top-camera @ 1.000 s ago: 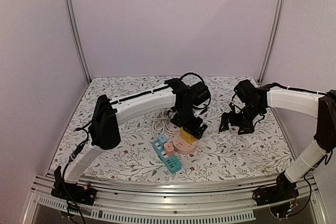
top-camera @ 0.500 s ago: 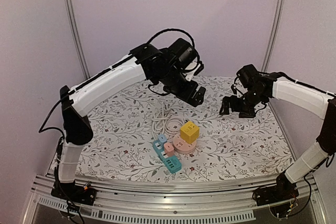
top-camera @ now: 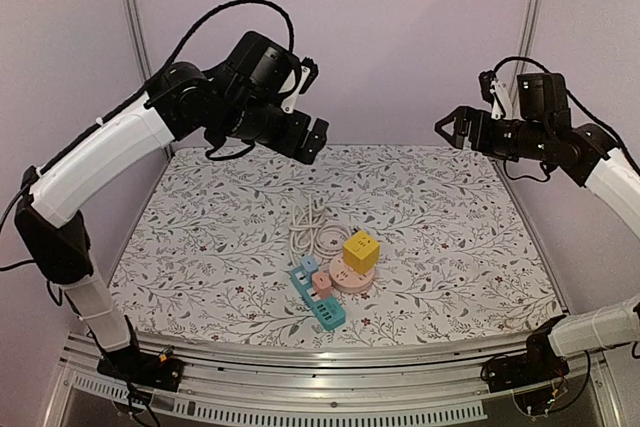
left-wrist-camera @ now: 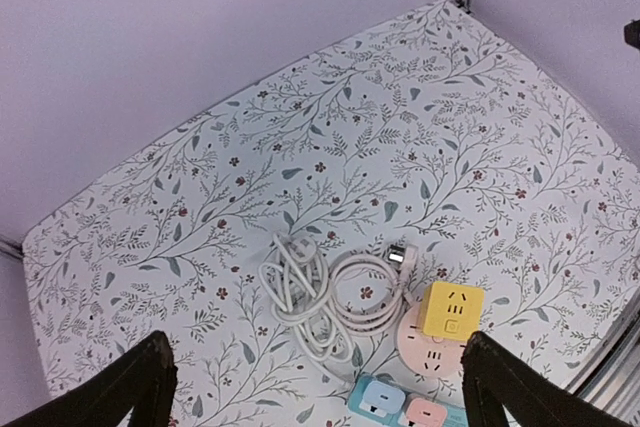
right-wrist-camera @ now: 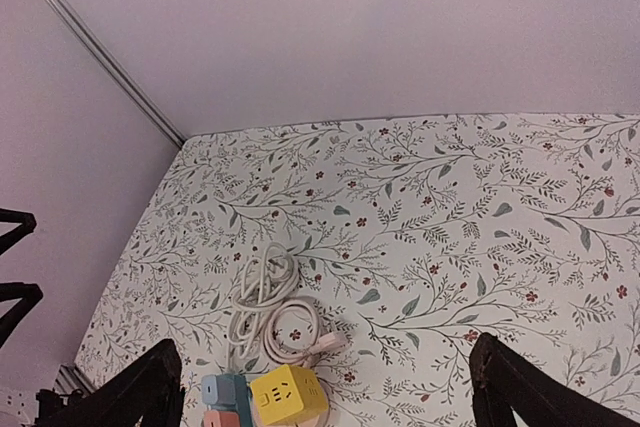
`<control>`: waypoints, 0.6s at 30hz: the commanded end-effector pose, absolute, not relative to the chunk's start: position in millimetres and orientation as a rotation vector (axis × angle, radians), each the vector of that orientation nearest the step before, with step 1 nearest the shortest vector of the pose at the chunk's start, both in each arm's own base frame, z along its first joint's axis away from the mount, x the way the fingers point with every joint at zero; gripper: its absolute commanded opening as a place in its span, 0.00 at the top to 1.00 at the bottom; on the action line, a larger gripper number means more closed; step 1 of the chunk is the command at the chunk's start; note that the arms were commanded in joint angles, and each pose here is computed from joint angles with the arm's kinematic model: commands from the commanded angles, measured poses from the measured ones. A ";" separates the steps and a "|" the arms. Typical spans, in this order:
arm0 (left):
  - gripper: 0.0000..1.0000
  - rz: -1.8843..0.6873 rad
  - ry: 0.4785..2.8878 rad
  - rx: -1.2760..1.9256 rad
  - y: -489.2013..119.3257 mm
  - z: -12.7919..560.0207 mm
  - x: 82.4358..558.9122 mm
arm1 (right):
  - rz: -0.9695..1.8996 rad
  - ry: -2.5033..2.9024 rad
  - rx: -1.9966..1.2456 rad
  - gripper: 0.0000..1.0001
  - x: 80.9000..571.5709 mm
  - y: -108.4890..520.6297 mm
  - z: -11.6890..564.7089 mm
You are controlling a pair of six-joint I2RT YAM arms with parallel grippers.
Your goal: Insert the plug
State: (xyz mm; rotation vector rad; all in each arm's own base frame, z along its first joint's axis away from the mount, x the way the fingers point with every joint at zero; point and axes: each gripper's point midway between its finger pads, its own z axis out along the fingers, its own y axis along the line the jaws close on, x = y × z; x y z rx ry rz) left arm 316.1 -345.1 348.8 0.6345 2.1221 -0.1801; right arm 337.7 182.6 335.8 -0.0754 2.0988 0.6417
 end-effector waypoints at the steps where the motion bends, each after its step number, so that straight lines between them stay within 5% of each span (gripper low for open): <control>1: 0.01 -0.063 2.019 0.460 -298.6 380.7 323.4 | 0.681 1.883 -0.090 0.01 326.6 175.2 375.5; 18: 0.01 -0.132 1.928 0.145 -188.7 379.3 270.2 | 0.658 1.807 0.019 0.01 316.0 153.1 373.3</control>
